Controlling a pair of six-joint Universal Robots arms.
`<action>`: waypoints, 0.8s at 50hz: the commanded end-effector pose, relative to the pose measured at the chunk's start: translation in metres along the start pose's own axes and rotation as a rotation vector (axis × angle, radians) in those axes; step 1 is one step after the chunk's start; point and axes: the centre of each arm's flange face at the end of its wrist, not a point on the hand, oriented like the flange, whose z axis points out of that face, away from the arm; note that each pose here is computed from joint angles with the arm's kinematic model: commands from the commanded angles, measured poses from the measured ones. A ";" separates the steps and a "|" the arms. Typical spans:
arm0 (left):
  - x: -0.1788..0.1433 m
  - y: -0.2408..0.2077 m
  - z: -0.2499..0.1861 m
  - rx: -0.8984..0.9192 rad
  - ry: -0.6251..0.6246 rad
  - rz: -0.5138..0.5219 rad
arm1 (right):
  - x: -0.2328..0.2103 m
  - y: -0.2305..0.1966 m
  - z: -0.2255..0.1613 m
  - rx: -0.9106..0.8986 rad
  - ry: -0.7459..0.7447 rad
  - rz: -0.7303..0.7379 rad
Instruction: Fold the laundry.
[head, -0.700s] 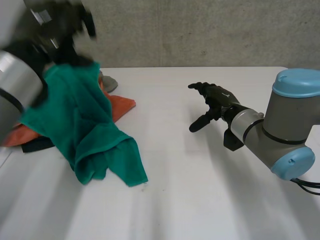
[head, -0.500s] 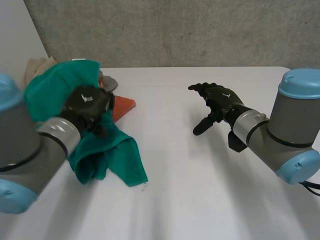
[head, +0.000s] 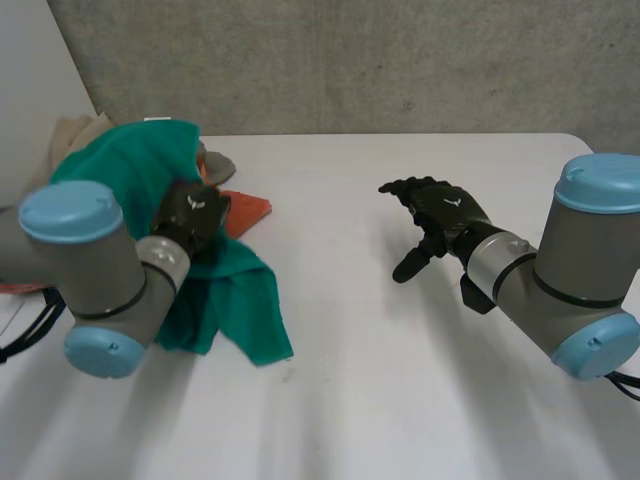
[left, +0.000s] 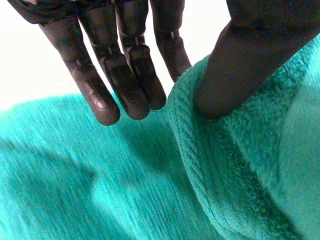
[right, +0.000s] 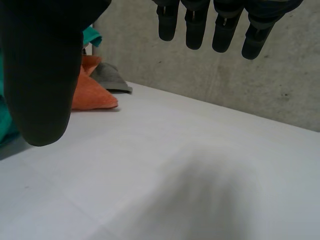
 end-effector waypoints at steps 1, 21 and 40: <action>-0.002 -0.095 -0.031 0.217 0.040 -0.216 | 0.016 -0.013 0.001 0.036 0.049 0.005; 0.158 -0.156 -0.053 0.294 0.394 -0.410 | 0.097 -0.038 0.003 0.116 0.392 0.041; 0.007 -0.138 -0.052 0.254 0.108 -0.379 | 0.058 -0.065 -0.016 0.038 0.245 -0.180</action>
